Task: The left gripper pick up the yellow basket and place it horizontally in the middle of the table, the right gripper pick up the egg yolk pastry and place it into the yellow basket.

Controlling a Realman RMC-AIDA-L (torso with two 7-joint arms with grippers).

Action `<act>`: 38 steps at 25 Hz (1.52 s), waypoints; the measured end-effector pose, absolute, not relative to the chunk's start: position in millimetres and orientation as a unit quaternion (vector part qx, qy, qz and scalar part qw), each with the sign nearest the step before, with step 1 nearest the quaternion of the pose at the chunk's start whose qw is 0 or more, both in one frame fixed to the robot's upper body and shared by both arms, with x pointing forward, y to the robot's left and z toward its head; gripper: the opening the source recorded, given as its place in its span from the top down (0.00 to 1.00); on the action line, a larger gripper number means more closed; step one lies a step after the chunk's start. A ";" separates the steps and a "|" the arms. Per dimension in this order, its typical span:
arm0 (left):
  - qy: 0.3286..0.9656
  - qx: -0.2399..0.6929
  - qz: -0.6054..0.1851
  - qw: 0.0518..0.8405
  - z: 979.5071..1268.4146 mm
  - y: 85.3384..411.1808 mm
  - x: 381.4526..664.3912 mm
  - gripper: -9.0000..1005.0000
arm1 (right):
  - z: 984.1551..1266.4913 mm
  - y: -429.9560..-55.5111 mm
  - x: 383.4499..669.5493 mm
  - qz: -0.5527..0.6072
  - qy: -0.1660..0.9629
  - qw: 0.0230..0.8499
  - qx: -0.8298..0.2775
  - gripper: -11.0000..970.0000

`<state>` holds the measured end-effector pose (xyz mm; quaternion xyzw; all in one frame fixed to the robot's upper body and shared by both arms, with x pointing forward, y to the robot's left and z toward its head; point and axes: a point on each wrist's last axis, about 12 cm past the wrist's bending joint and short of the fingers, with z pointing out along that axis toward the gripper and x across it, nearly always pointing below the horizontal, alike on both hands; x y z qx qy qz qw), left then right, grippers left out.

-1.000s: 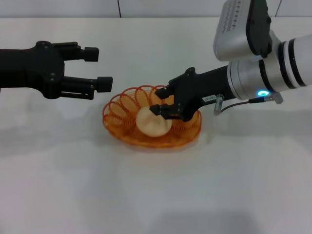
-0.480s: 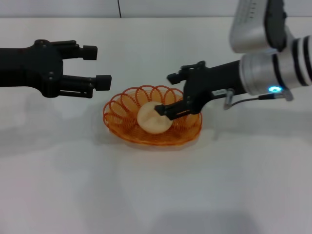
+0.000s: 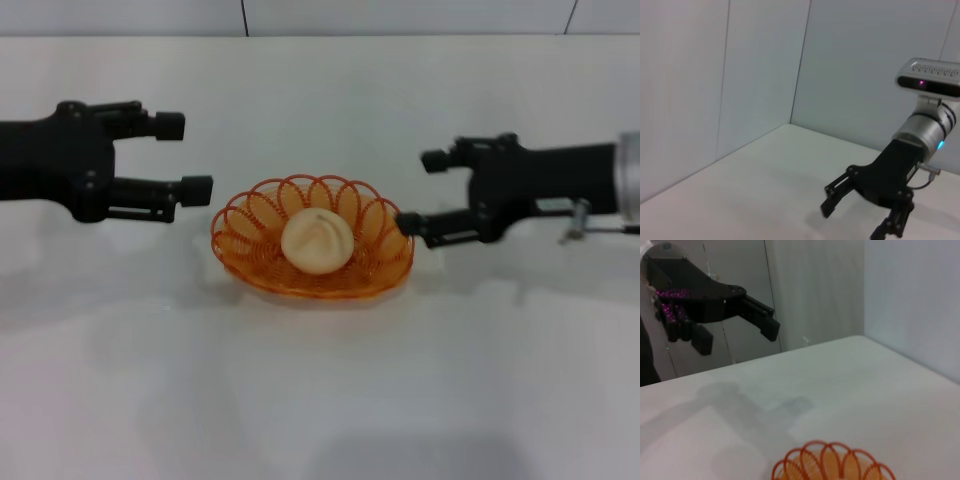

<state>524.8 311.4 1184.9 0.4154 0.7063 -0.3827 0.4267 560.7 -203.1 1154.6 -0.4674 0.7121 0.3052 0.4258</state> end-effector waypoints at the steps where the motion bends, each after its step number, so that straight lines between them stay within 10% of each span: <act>1: 0.707 0.415 -0.383 0.426 1183.3 312.5 523.8 0.12 | 1151.9 -212.1 556.4 0.308 0.715 0.424 -0.463 0.11; 38: 0.697 0.439 -0.403 0.399 1159.5 314.1 516.3 0.12 | 1142.1 -231.9 538.8 0.323 0.715 0.402 -0.473 0.11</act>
